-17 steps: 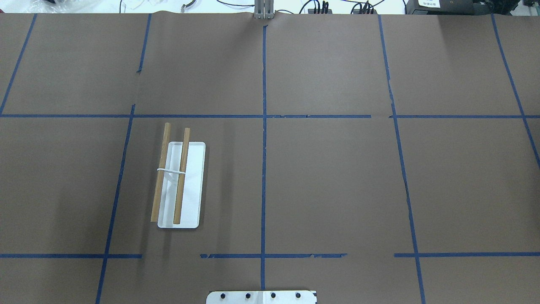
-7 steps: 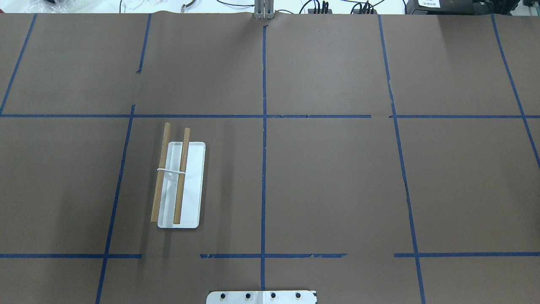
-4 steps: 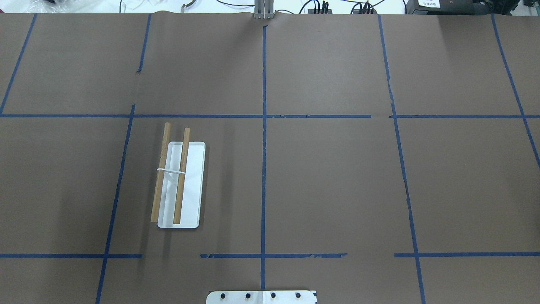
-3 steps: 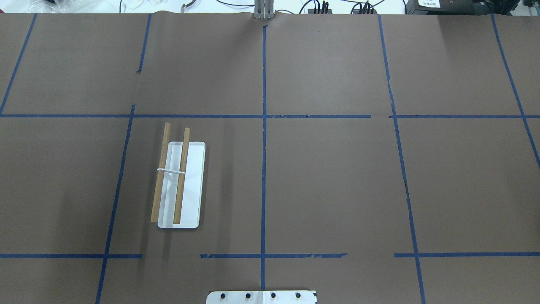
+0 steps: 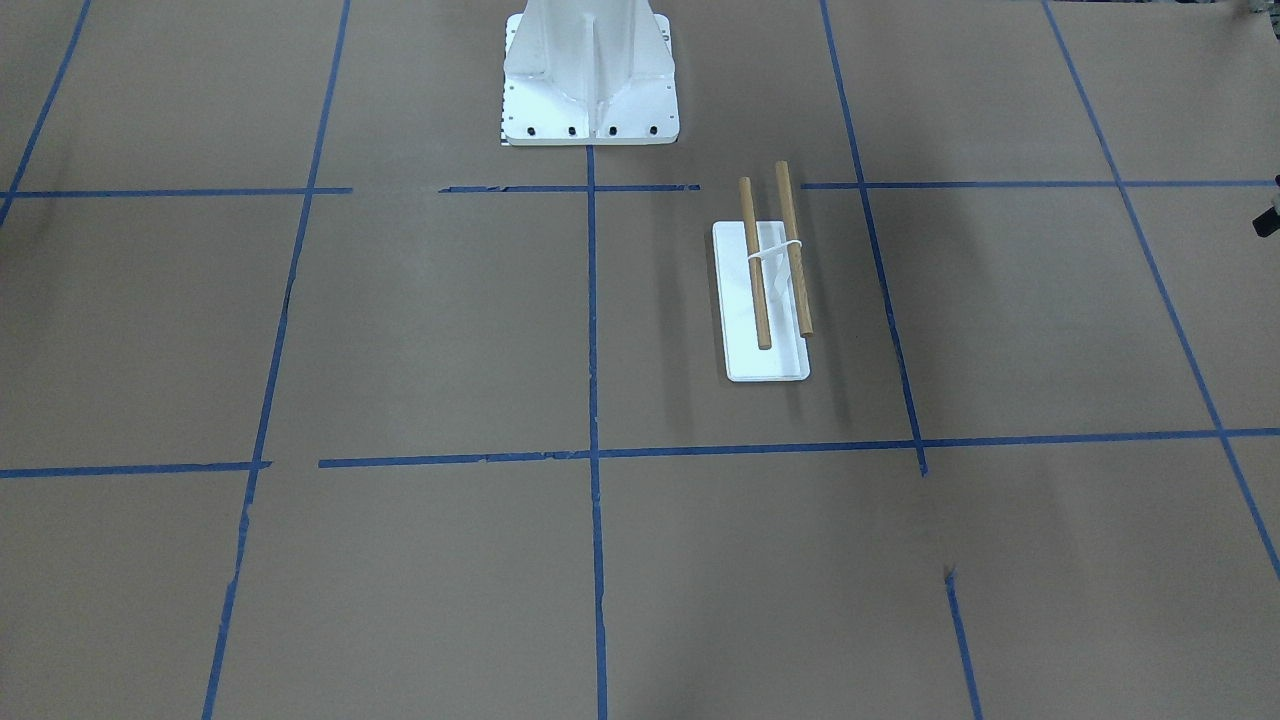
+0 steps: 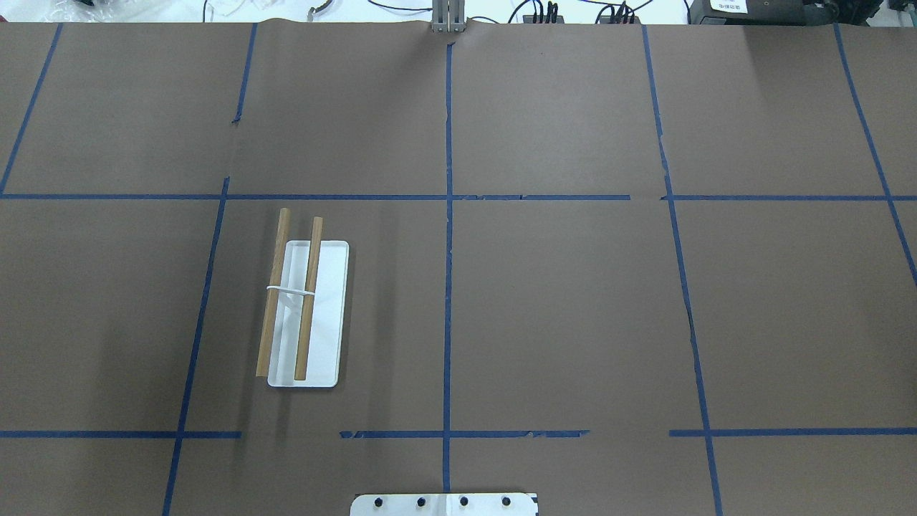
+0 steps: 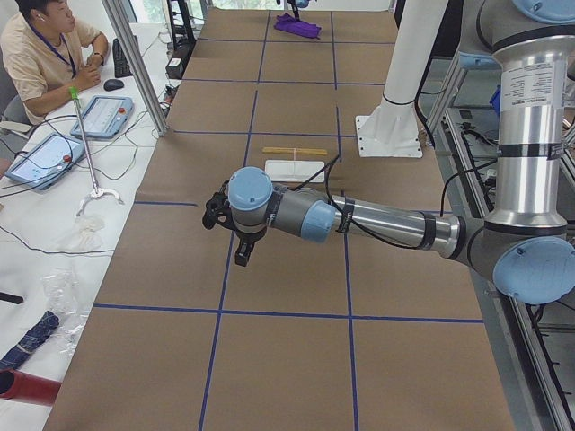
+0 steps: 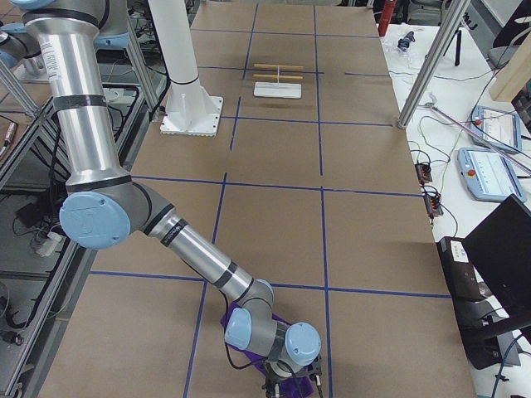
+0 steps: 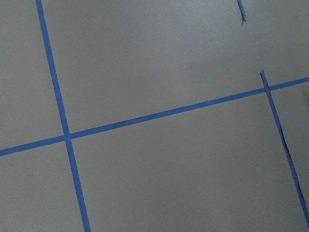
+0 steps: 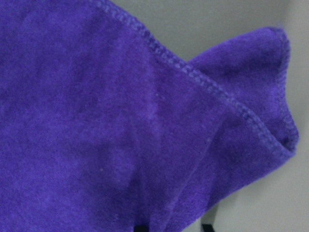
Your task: Hang towel on rack
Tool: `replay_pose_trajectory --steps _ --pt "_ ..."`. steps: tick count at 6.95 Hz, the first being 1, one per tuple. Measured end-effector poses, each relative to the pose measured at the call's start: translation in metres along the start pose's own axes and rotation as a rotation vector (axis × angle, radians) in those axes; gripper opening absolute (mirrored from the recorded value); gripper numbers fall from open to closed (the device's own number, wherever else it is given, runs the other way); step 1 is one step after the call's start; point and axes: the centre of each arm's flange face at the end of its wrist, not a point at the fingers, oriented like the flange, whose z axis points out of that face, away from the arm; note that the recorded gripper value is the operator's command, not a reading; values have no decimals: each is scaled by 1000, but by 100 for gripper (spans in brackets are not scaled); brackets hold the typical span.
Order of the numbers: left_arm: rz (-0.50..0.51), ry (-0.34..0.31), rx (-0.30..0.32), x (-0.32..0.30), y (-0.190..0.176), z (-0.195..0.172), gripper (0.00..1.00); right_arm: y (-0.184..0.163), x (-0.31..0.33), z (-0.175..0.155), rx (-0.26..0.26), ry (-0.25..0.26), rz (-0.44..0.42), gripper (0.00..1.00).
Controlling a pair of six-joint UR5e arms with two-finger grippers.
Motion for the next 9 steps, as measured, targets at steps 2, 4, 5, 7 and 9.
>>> replay_pose_trajectory --steps 2,4,5,7,9 --pt "-2 0 0 -1 1 0 100 -3 -2 -1 0 0 10 0" --pt "-2 0 0 -1 1 0 100 -11 -6 -7 12 -3 7 0" --pt "-2 0 0 -1 1 -1 100 -23 -11 -20 34 -4 -4 0" --pt "-3 0 0 -1 2 0 100 -46 -37 -65 96 -54 -30 0" --pt "4 0 3 0 0 0 100 -57 -83 -141 156 -98 -54 0"
